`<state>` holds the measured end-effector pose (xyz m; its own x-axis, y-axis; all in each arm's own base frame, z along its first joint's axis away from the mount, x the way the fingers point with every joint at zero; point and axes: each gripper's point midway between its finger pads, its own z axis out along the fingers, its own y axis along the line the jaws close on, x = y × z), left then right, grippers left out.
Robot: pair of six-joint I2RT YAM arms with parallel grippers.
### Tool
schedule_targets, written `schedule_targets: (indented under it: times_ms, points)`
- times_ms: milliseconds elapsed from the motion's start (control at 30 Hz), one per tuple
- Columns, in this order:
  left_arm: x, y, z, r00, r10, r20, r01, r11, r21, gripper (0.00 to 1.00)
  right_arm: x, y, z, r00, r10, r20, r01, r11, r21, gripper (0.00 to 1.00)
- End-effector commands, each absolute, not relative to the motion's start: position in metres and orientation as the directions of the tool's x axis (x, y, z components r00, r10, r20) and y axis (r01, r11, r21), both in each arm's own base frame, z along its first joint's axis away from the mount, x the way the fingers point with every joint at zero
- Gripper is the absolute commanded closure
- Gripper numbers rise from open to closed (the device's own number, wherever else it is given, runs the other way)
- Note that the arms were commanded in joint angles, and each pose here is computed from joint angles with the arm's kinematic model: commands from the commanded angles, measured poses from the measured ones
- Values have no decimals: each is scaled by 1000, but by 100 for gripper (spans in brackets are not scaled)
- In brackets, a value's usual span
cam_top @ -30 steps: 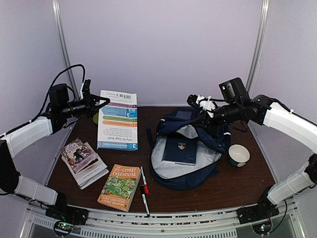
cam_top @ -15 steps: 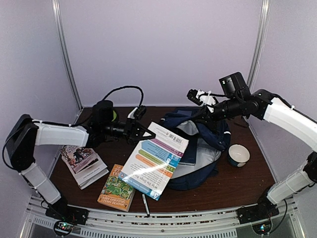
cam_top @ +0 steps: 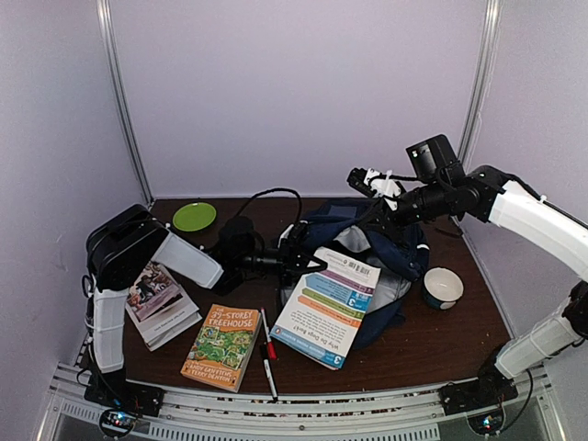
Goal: Pack the student bag
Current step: Place the book in the largest pocket of the bag, then adjust the book in the largest pocket of the bag.
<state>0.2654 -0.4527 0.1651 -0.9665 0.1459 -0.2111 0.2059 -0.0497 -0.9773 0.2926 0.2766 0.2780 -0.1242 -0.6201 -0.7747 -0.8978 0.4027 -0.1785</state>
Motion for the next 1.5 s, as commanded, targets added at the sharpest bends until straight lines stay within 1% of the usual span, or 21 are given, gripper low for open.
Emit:
schedule_targets:
  times_ms: [0,67,133,233,333,367,433,567,733,867,933,1000,1067,1133,1200,1300,1400,1467]
  points:
    - [284,-460,135,-974,101,-201,214,137,-967,100,300,277,314,-63,-560,-826,-874,431,-226,100]
    - [289,-456,113,-976,93,-198,215,254,-943,100,299,278,314,-62,-558,-828,-876,428,-223,100]
    - [295,-455,102,-975,80,-205,220,303,-927,100,299,279,315,-62,-557,-828,-877,427,-222,100]
    - [300,-456,95,-977,64,-203,213,337,-917,81,299,279,314,-62,-560,-826,-878,425,-222,100]
    - [305,-452,103,-972,39,-233,231,359,-904,61,298,278,313,-64,-562,-825,-877,427,-223,100]
    - [305,-449,103,-971,39,-235,233,379,-896,56,297,278,313,-65,-562,-824,-877,427,-222,100]
    - [307,-441,113,-964,19,-265,248,425,-870,50,297,277,311,-63,-564,-823,-877,425,-224,100]
    - [309,-416,125,-950,0,-313,261,551,-792,47,297,276,310,-63,-568,-821,-877,425,-226,100]
    - [314,-375,143,-906,19,-423,302,728,-615,45,296,277,313,-61,-562,-825,-877,424,-225,100]
    - [307,-346,148,-886,35,-462,305,796,-523,44,297,278,312,-62,-562,-825,-879,423,-222,100]
    - [296,-346,158,-845,85,-527,386,779,-494,42,297,278,311,-64,-562,-825,-880,421,-218,100]
    - [276,-353,166,-772,194,-605,513,752,-413,42,296,279,311,-63,-561,-825,-881,420,-218,100]
    - [249,-364,175,-649,329,-686,656,698,-286,42,296,279,311,-63,-561,-826,-883,417,-216,100]
    - [216,-373,169,-514,468,-719,757,641,-124,45,296,281,313,-61,-558,-828,-884,415,-214,100]
    - [190,-379,166,-380,571,-727,823,568,16,47,296,281,315,-60,-556,-829,-886,413,-213,100]
    - [157,-388,161,-164,684,-710,871,439,222,45,296,282,315,-60,-557,-828,-887,411,-212,100]
    - [132,-401,151,-24,732,-681,908,302,292,43,295,282,313,-62,-560,-826,-888,408,-211,100]
    - [119,-410,142,56,766,-640,921,208,329,42,294,282,312,-62,-561,-825,-889,407,-210,100]
